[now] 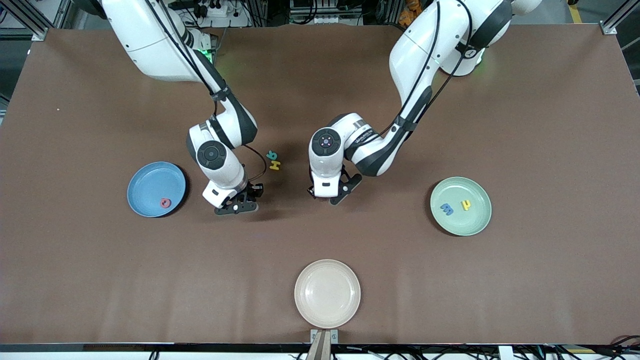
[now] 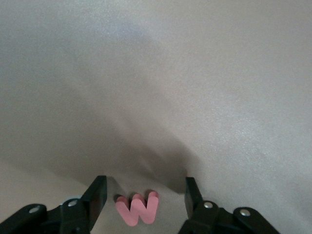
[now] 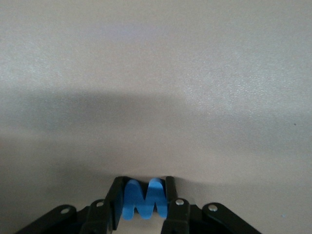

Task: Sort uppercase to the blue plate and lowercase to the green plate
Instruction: 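Carry the blue M to the blue plate and release it with the right gripper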

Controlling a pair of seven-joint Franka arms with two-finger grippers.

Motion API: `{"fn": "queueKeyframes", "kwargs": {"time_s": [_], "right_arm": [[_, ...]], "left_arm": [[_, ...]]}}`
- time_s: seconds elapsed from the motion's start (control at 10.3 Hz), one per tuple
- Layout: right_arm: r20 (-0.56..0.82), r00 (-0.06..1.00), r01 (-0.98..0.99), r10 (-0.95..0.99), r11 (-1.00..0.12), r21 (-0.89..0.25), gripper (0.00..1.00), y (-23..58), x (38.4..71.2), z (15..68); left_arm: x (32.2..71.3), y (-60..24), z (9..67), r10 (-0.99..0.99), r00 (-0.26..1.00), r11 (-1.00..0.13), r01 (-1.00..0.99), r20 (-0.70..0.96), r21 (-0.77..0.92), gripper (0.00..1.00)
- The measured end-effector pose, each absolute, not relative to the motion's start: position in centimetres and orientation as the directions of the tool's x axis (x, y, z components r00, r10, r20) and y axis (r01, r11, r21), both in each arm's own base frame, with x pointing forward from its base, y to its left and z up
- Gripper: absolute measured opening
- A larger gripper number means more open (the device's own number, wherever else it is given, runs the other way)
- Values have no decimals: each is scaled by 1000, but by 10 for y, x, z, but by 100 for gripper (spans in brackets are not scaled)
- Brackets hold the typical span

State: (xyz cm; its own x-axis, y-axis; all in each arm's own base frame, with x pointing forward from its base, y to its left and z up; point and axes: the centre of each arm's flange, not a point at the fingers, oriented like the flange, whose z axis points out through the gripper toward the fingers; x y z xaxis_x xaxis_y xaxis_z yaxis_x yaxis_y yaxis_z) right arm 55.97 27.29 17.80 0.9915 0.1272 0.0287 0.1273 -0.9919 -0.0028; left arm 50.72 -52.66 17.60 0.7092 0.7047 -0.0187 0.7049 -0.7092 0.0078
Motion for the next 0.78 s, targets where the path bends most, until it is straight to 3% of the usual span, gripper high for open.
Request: {"fn": "queueKeyframes", "kwargs": {"time_s": [0.39, 0.78], "right_arm": [[29, 989, 148, 148, -989, 8, 39, 237, 578, 205], [-55, 965, 256, 255, -966, 20, 39, 130, 601, 246]], "left_arm": [[500, -534, 176, 736, 677, -677, 736, -19, 7, 73], [496, -536, 173, 734, 679, -679, 734, -19, 3, 68]]}}
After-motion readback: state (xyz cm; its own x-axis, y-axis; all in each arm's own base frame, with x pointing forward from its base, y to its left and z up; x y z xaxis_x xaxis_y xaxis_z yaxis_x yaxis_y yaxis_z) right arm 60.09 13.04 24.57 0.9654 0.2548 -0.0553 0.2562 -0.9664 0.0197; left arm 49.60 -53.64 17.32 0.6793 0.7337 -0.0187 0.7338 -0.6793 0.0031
